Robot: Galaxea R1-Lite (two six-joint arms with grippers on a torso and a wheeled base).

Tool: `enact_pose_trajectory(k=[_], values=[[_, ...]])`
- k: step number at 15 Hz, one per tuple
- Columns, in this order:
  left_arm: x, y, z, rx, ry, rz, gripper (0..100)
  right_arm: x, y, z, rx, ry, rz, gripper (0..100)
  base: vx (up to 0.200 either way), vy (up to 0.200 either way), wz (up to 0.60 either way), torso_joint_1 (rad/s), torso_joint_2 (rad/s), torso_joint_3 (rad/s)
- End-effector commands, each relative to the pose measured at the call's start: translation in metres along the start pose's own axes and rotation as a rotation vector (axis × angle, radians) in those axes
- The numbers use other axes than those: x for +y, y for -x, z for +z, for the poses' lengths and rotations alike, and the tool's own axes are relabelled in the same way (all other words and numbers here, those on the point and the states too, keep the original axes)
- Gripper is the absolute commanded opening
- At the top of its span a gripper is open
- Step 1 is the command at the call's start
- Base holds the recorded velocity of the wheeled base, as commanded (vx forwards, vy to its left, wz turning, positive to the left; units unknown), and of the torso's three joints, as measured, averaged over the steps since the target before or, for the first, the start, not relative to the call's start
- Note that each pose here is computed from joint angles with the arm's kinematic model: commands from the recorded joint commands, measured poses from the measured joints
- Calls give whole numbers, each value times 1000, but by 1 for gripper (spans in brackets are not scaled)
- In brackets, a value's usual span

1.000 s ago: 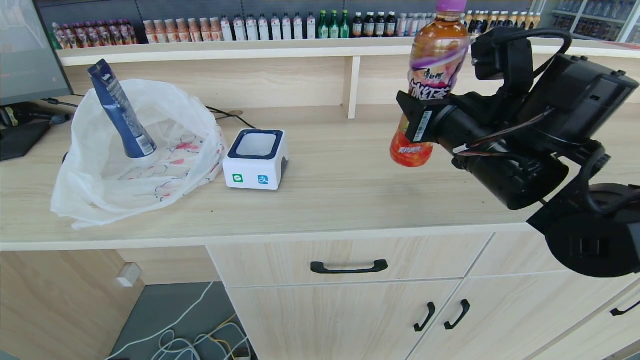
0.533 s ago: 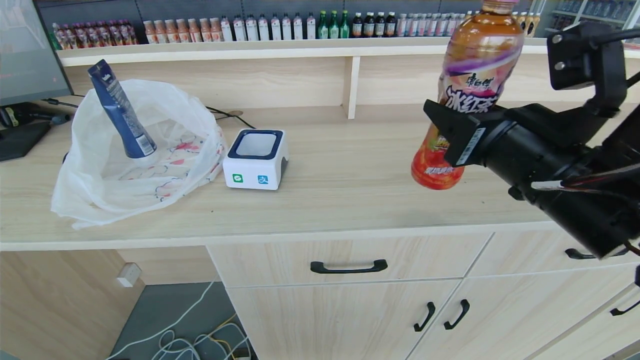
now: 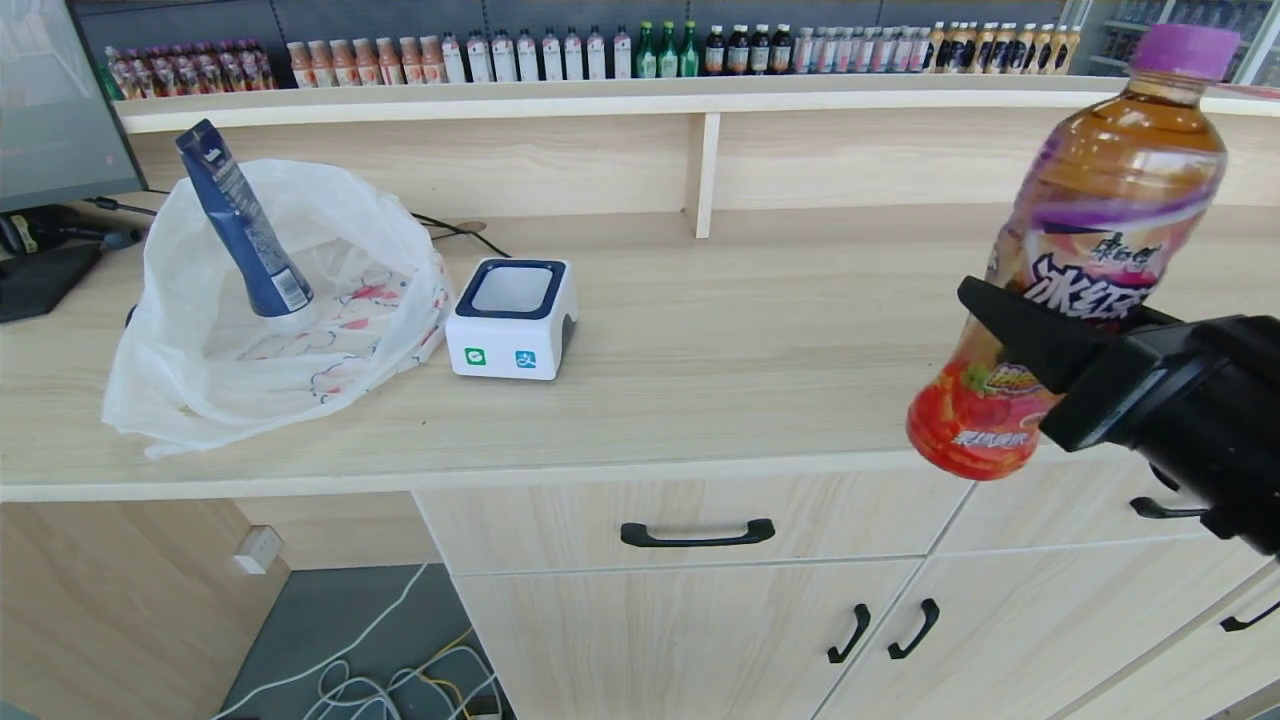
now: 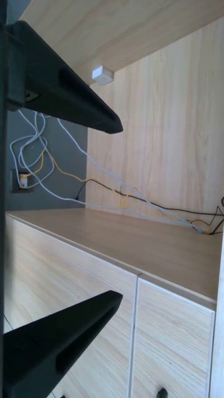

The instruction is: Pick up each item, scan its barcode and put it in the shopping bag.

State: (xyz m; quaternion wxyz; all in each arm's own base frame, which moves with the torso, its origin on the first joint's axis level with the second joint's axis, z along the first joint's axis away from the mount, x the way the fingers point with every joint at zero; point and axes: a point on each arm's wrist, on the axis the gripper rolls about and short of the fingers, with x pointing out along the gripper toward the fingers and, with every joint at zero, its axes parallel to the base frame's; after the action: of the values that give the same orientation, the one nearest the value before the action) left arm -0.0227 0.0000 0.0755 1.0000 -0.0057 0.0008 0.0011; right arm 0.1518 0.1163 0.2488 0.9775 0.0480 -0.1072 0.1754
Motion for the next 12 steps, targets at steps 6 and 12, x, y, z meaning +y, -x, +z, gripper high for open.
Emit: enact_pose_trajectory(k=[6, 12], values=[[0, 0, 0, 0, 1, 1, 100, -8, 57, -8, 2, 5, 80, 0, 0, 0, 0, 0, 0, 0], [0, 0, 0, 0, 1, 1, 100, -12, 75, -26, 50, 152, 106, 0, 0, 0, 0, 0, 0, 0]])
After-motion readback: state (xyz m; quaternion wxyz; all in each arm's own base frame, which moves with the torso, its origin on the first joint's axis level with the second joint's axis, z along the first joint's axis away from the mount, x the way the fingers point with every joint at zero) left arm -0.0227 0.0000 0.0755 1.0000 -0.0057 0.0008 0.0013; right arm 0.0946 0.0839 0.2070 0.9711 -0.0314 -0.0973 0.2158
